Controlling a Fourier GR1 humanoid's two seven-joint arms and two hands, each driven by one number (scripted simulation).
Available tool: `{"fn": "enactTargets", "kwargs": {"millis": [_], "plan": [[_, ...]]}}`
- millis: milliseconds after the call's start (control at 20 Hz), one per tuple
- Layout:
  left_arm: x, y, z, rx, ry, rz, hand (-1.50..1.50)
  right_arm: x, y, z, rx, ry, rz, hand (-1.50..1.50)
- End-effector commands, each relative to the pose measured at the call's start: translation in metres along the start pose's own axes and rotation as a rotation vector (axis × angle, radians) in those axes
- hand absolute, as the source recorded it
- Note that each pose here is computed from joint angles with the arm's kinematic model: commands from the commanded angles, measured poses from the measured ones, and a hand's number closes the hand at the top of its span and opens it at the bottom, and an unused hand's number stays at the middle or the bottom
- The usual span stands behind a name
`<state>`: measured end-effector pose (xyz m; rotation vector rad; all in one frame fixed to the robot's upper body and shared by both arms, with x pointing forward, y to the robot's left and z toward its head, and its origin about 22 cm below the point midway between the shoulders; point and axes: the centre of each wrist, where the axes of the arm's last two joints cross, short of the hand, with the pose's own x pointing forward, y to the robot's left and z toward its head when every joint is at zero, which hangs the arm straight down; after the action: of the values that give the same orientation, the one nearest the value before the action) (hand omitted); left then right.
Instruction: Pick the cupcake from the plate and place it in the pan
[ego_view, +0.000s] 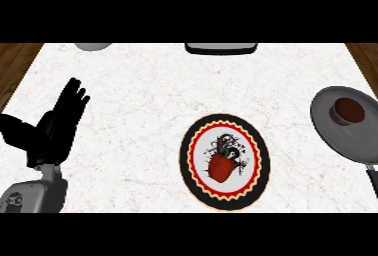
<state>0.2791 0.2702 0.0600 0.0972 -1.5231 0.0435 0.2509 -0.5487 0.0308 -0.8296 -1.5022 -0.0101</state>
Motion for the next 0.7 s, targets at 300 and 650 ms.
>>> {"fn": "enactTargets", "kwargs": {"millis": [300, 650], "plan": [[-0.004, -0.002, 0.008, 0.006, -0.002, 0.009, 0.0, -0.039, -0.1, 0.067, 0.078, -0.069, -0.266, -1.5], [0.007, 0.013, 0.002, 0.001, -0.003, -0.003, 0.0, -0.043, -0.12, 0.084, 0.059, -0.065, -0.228, -1.5]]}}
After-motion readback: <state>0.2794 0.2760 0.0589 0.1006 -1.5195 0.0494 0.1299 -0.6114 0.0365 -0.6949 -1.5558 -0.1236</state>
